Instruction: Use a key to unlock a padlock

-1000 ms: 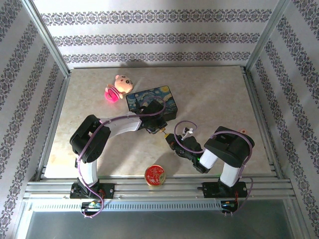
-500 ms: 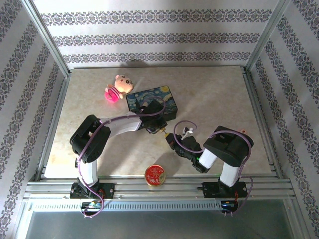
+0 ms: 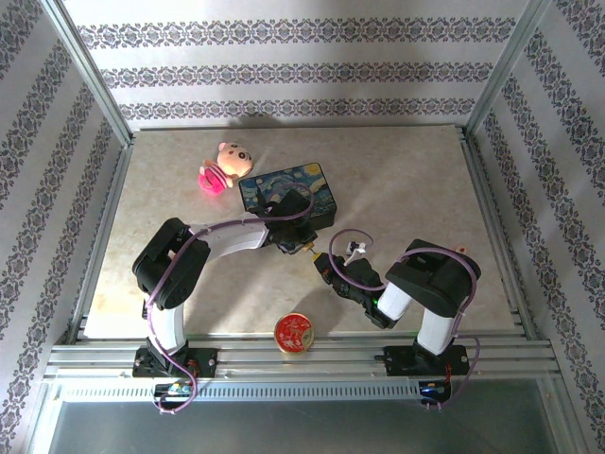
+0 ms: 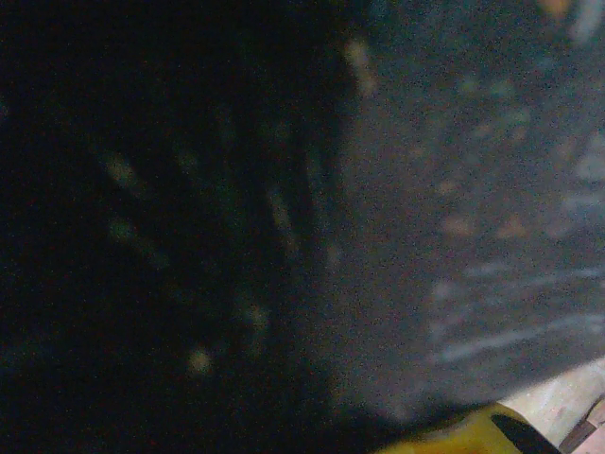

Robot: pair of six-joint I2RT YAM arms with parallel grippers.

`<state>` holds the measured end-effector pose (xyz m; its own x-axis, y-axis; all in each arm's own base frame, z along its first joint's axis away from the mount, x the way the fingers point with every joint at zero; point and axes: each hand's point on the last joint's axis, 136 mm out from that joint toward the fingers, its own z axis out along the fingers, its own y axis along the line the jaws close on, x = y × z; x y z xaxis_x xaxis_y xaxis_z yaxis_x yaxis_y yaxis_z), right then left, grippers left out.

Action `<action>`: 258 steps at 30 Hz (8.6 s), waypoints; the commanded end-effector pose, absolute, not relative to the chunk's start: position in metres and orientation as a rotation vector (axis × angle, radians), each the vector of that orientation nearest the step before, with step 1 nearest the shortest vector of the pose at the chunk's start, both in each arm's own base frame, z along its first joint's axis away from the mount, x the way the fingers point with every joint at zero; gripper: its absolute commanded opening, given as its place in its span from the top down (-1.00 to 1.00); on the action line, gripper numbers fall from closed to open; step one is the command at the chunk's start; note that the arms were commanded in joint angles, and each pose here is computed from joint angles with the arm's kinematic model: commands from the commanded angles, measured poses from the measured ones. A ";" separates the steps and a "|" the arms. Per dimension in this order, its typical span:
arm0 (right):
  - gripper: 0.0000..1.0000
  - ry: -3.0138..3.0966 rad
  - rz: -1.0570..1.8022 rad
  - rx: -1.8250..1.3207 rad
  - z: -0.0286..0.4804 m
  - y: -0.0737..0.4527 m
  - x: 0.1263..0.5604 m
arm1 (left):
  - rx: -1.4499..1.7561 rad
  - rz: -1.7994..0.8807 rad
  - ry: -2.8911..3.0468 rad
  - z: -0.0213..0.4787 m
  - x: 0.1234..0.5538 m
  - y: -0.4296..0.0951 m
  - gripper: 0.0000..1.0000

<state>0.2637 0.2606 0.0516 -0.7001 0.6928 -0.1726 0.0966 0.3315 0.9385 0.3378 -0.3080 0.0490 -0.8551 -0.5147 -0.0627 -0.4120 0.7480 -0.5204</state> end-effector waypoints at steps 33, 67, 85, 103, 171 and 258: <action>1.00 1.975 1.350 0.710 0.058 0.255 0.273 | -0.830 -0.739 2.901 0.015 0.308 -0.314 0.44; 1.00 1.989 1.431 0.637 0.065 0.266 0.296 | -0.768 -0.770 2.919 0.019 0.305 -0.320 0.45; 0.38 2.039 1.420 0.557 0.059 0.247 0.296 | -0.746 -0.804 2.893 0.028 0.312 -0.322 0.46; 0.36 2.037 1.379 0.363 0.081 0.236 0.277 | -0.729 -0.830 2.886 0.030 0.311 -0.317 0.46; 1.00 2.071 1.345 0.355 0.073 0.254 0.296 | -0.676 -0.873 2.904 0.033 0.306 -0.321 0.47; 1.00 2.413 0.940 0.062 0.069 0.266 0.278 | -0.646 -0.880 2.953 0.052 0.304 -0.313 0.10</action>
